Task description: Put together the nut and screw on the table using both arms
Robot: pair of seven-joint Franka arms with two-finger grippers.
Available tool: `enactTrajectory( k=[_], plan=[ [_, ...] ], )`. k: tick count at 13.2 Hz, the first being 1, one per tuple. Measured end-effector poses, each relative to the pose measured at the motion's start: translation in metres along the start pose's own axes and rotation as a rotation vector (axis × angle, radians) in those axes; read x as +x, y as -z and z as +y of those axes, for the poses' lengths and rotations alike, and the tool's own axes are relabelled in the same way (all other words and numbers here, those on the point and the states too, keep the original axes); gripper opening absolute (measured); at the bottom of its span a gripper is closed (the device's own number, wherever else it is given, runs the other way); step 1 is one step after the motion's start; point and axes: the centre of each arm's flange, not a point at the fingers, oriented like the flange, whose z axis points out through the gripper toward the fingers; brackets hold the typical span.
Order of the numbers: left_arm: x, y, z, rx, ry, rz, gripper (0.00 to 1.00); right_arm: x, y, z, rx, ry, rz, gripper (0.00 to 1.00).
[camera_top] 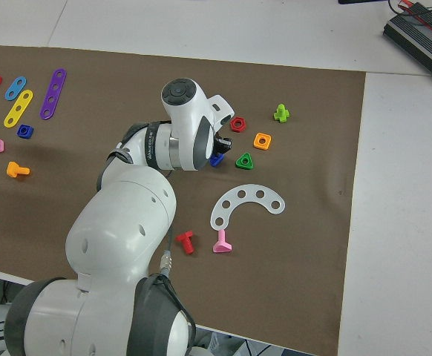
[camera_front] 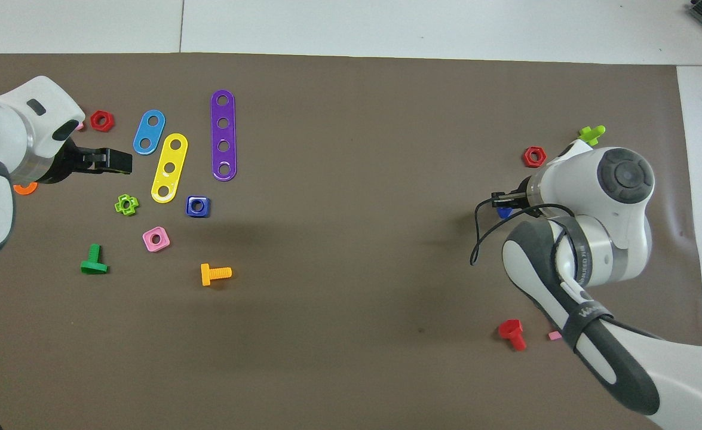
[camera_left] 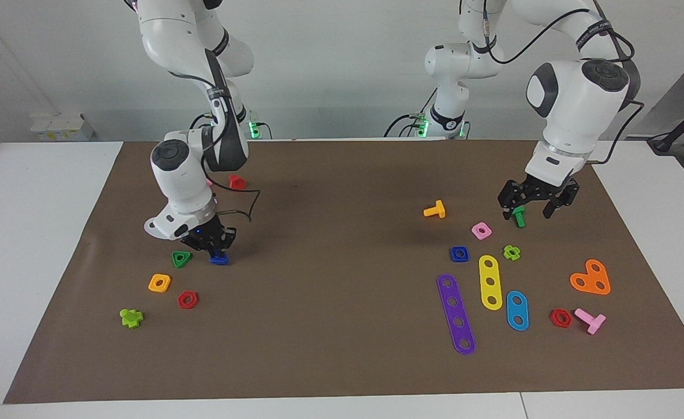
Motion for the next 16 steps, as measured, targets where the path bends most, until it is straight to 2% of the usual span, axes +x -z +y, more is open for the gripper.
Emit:
enactTrajectory(
  k=[2, 5, 11, 16],
  plan=[
    [0.001, -0.015, 0.012, -0.004, -0.005, -0.002, 1.0, -0.007, 0.005, -0.056, 0.012, -0.052, 0.008, 0.19],
    [-0.011, -0.061, 0.031, -0.011, -0.009, 0.004, 0.97, -0.023, 0.012, -0.128, 0.029, -0.129, 0.016, 0.19],
    [-0.037, -0.123, 0.06, -0.024, -0.02, 0.014, 0.92, -0.039, 0.012, -0.214, 0.04, -0.216, 0.001, 0.19],
    [-0.041, -0.173, 0.075, -0.028, -0.043, -0.011, 0.88, -0.037, -0.001, -0.29, 0.0, -0.259, -0.015, 0.19]
  ],
)
